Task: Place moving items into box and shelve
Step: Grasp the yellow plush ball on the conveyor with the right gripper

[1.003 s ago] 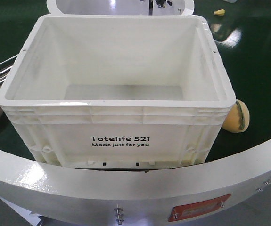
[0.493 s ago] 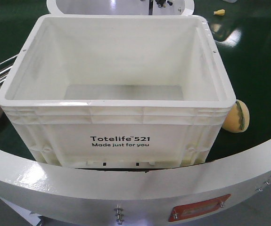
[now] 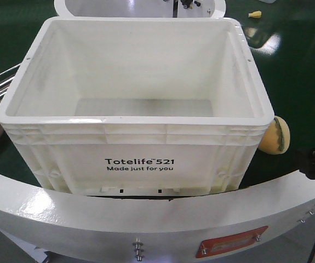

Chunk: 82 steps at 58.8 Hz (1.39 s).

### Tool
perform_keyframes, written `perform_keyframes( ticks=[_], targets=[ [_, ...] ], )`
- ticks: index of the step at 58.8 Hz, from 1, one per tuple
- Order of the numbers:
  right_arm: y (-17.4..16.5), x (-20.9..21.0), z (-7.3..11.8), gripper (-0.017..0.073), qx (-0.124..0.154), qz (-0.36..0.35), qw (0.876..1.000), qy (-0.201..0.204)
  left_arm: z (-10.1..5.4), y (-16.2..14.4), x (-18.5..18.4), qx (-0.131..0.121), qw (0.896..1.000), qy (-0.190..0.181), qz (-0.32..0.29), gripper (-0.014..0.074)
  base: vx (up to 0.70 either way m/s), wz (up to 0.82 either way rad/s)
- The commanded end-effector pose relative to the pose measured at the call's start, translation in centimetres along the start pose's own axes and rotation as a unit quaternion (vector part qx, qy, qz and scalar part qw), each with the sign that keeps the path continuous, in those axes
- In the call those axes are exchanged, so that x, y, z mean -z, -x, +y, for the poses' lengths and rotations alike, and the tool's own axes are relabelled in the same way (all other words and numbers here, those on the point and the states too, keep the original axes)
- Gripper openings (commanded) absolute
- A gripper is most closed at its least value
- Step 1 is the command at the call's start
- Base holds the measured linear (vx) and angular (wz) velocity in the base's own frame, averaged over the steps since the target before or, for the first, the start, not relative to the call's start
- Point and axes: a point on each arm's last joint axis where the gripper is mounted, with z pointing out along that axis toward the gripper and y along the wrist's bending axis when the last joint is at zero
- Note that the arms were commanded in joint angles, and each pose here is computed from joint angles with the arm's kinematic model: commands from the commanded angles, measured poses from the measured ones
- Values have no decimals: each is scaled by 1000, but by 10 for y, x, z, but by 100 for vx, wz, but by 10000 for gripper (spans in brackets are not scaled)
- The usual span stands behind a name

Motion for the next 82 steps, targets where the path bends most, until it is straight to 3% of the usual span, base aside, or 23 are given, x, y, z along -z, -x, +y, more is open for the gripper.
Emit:
perform_keyframes(
  ticks=[1, 10, 22, 28, 45, 67, 82],
  targets=[
    [23, -3, -2, 671, -14, -43, 999, -6, -1, 14, 4, 4, 999, -4, -43, 520, 0, 0],
    [39, -30, -2, 666, -33, 8, 999, 1, -1, 13, 4, 4, 999, -4, -36, 517, 0, 0],
    [67, -70, -2, 663, -30, 46, 998, 10, -1, 9, 4, 4, 1000, -4, -19, 517, 0, 0],
    [77, -90, -2, 660, -9, 59, 998, 12, -1, 9, 4, 4, 1000, -4, -18, 517, 0, 0],
    [83, -131, -1, 600, 16, 86, 996, 17, -1, 9, 4, 4, 1000, -4, -18, 517, 0, 0],
    [82, -130, -1, 265, 21, 97, 995, 18, -1, 9, 4, 4, 1000, -4, -18, 517, 0, 0],
    [113, -85, -6, 234, 37, 51, 998, 5, -1, 9, 4, 4, 1000, -4, -18, 517, 0, 0]
  ],
)
